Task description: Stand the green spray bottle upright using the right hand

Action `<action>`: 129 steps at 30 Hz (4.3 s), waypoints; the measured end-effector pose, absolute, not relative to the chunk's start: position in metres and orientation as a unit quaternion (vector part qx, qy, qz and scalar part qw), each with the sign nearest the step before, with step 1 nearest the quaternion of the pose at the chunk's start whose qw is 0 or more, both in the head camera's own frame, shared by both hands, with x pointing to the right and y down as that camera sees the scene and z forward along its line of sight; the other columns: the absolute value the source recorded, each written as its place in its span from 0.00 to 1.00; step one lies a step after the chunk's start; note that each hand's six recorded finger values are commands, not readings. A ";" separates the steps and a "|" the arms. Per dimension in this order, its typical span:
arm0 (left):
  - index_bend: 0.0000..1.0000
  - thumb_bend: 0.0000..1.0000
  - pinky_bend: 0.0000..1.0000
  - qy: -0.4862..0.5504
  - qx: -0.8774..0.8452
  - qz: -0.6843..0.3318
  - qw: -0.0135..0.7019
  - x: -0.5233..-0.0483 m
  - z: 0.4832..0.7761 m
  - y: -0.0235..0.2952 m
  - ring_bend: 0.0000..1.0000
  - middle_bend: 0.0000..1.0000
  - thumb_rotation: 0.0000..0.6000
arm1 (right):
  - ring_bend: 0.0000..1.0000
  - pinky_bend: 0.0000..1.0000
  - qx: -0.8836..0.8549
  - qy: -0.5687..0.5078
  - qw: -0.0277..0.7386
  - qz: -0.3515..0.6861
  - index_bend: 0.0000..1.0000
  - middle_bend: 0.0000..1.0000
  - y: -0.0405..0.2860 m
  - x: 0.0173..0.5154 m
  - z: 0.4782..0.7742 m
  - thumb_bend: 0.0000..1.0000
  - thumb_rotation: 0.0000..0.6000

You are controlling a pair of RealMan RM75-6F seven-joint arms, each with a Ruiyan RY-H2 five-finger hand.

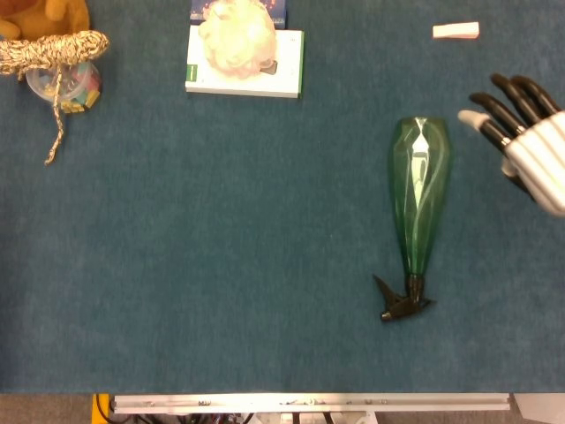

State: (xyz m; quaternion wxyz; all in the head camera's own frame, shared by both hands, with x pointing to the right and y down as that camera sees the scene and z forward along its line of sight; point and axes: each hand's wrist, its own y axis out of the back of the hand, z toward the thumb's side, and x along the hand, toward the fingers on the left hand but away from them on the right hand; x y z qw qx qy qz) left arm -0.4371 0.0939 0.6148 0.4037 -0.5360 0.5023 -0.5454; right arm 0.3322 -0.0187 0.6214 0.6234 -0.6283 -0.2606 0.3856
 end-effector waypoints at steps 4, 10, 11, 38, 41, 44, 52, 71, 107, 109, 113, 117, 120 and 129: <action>0.40 0.03 0.38 0.504 -0.536 -0.544 0.403 -0.438 0.614 0.094 0.19 0.31 1.00 | 0.17 0.18 -0.628 -0.244 0.632 0.382 0.33 0.31 -0.038 0.309 0.619 1.00 1.00; 0.40 0.03 0.38 0.505 -0.537 -0.544 0.402 -0.439 0.613 0.094 0.19 0.31 1.00 | 0.22 0.21 -0.633 -0.232 0.637 0.374 0.39 0.37 -0.057 0.282 0.623 1.00 1.00; 0.40 0.03 0.38 0.505 -0.537 -0.543 0.402 -0.439 0.612 0.094 0.19 0.31 1.00 | 0.23 0.24 -0.634 -0.230 0.636 0.375 0.41 0.38 -0.059 0.280 0.625 1.00 1.00; 0.40 0.03 0.38 0.523 -0.527 -0.531 0.407 -0.444 0.599 0.096 0.19 0.31 1.00 | 0.24 0.31 -0.663 -0.150 0.573 0.458 0.45 0.39 -0.082 0.255 0.698 1.00 1.00; 0.40 0.03 0.38 0.525 -0.526 -0.530 0.408 -0.444 0.598 0.096 0.19 0.31 1.00 | 0.25 0.31 -0.665 -0.142 0.566 0.465 0.45 0.39 -0.084 0.253 0.706 1.00 1.00; 0.40 0.03 0.38 0.526 -0.526 -0.530 0.408 -0.444 0.597 0.096 0.19 0.31 1.00 | 0.25 0.31 -0.667 -0.139 0.562 0.470 0.45 0.39 -0.086 0.250 0.713 1.00 1.00; 0.40 0.03 0.38 0.527 -0.524 -0.530 0.408 -0.445 0.596 0.096 0.19 0.31 1.00 | 0.25 0.31 -0.663 -0.128 0.560 0.480 0.45 0.39 -0.094 0.240 0.728 1.00 1.00; 0.40 0.03 0.38 0.534 -0.521 -0.526 0.409 -0.447 0.591 0.097 0.19 0.31 1.00 | 0.25 0.31 -0.664 -0.103 0.541 0.506 0.45 0.39 -0.089 0.245 0.740 1.00 1.00; 0.40 0.03 0.38 0.521 -0.523 -0.536 0.410 -0.445 0.598 0.095 0.19 0.31 1.00 | 0.28 0.31 -0.673 -0.108 0.476 0.556 0.45 0.45 -0.053 0.318 0.713 1.00 1.00; 0.40 0.03 0.38 0.521 -0.522 -0.536 0.410 -0.445 0.598 0.095 0.19 0.31 1.00 | 0.28 0.31 -0.672 -0.107 0.472 0.560 0.45 0.45 -0.050 0.323 0.709 1.00 1.00; 0.40 0.03 0.38 0.520 -0.523 -0.536 0.410 -0.444 0.599 0.095 0.19 0.31 1.00 | 0.28 0.31 -0.664 -0.108 0.475 0.568 0.45 0.45 -0.047 0.332 0.701 1.00 1.00; 0.40 0.03 0.38 0.519 -0.523 -0.537 0.411 -0.444 0.599 0.095 0.19 0.31 1.00 | 0.29 0.31 -0.651 -0.121 0.488 0.568 0.45 0.44 -0.048 0.336 0.692 1.00 1.00; 0.40 0.03 0.38 0.520 -0.523 -0.536 0.411 -0.443 0.599 0.096 0.19 0.31 1.00 | 0.27 0.31 -0.644 -0.136 0.501 0.562 0.45 0.42 -0.051 0.338 0.683 1.00 1.00; 0.40 0.03 0.38 0.524 -0.520 -0.536 0.410 -0.445 0.597 0.096 0.19 0.31 1.00 | 0.20 0.31 -0.643 -0.172 0.553 0.501 0.38 0.31 -0.049 0.329 0.650 0.49 1.00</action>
